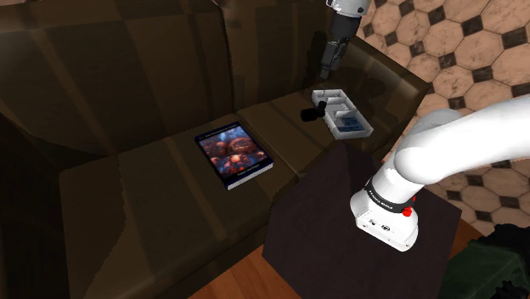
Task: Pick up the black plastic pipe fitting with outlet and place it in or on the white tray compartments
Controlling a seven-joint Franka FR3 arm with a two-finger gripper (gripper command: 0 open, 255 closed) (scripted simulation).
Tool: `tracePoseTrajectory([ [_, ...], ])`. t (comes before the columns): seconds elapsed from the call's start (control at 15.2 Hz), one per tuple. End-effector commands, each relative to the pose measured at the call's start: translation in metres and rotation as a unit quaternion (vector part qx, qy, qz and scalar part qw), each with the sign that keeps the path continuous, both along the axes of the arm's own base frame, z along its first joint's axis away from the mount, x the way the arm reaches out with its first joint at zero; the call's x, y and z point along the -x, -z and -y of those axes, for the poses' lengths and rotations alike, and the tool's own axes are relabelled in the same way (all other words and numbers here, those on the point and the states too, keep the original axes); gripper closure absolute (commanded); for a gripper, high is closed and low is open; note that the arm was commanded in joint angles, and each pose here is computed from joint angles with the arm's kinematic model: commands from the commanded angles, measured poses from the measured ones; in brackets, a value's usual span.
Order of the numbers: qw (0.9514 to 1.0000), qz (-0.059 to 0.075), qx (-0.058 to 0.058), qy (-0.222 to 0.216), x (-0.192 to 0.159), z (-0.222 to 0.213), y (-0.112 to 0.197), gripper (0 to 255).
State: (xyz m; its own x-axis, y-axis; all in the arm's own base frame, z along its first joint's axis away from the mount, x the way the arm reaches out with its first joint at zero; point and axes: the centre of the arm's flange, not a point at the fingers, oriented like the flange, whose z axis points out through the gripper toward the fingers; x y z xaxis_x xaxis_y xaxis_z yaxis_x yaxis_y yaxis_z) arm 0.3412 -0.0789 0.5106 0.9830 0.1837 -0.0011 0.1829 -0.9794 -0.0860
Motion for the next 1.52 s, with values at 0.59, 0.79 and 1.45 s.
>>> tracePoseTrajectory([
  [0.59, 0.9996, 0.006, 0.012, -0.026, -0.036, 0.098, 0.097, 0],
  [0.79, 0.9993, 0.007, 0.015, -0.033, -0.047, 0.125, 0.123, 0],
  [1.45, 0.998, 0.012, 0.026, -0.056, -0.088, 0.214, 0.208, 0],
])
